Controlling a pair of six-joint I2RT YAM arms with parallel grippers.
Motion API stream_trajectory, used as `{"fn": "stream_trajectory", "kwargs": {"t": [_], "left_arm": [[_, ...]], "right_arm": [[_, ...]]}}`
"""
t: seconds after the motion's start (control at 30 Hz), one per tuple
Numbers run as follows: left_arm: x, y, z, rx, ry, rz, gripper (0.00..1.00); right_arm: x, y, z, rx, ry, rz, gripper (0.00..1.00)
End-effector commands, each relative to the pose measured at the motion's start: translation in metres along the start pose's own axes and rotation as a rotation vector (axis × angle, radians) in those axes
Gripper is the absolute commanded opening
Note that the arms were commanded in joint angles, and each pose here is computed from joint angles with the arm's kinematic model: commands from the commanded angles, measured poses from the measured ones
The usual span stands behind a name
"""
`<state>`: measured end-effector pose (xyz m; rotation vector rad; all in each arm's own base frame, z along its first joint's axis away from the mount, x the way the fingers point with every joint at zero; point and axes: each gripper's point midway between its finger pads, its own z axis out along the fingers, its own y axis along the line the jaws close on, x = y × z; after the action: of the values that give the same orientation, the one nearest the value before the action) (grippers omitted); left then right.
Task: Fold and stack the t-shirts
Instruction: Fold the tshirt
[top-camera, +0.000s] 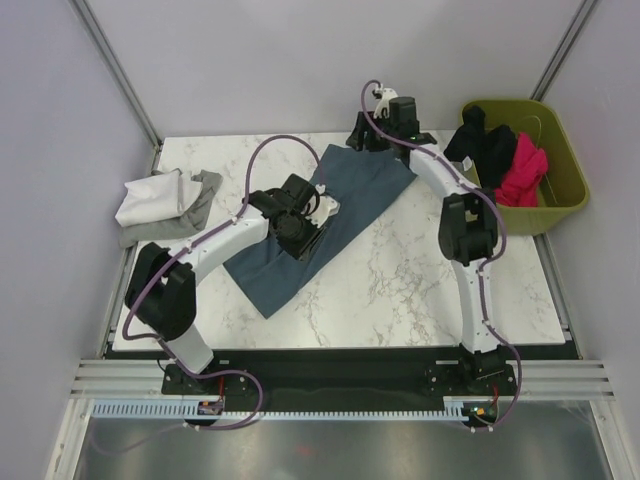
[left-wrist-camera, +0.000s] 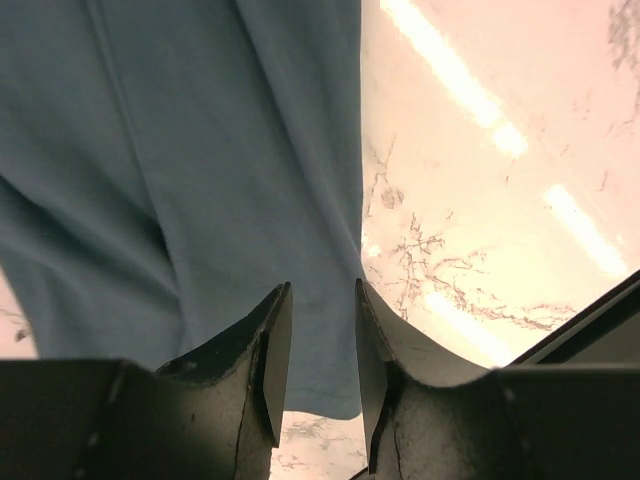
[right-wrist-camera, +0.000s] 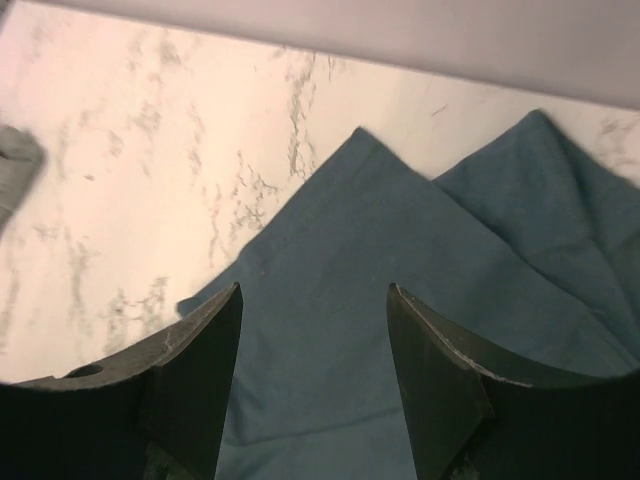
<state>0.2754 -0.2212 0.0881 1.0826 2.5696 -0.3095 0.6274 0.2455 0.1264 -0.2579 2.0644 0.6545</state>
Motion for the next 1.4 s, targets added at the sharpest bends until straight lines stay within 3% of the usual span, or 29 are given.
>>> {"fn": "stream_trajectory", "kwargs": {"t": [0.0, 0.17, 0.23, 0.27, 0.7, 0.93, 1.37], "left_arm": [[-0.011, 0.006, -0.027, -0.036, -0.034, 0.060, 0.39], [0.026, 0.009, -0.007, -0.042, 0.067, 0.067, 0.38], [0.013, 0.030, 0.005, -0.135, 0.003, 0.164, 0.38], [0.025, 0.038, 0.011, -0.164, 0.033, 0.183, 0.38], [0.061, 0.051, 0.060, -0.162, 0.165, 0.297, 0.38], [0.059, 0.025, 0.073, -0.093, 0.176, 0.361, 0.38], [0.028, -0.068, 0.071, 0.014, 0.114, 0.560, 0.38]], "right_arm": [[-0.069, 0.012, -0.069, 0.014, -0.122, 0.022, 0.68], [-0.007, -0.004, -0.089, 0.043, 0.025, 0.110, 0.68], [0.012, -0.011, -0.091, 0.058, 0.066, 0.127, 0.68], [0.029, -0.016, -0.093, 0.072, 0.099, 0.141, 0.68], [0.088, -0.047, -0.062, 0.124, 0.207, 0.166, 0.68], [0.114, -0.053, -0.030, 0.097, 0.254, 0.164, 0.68], [0.094, -0.020, 0.009, 0.013, 0.202, 0.103, 0.70]]}}
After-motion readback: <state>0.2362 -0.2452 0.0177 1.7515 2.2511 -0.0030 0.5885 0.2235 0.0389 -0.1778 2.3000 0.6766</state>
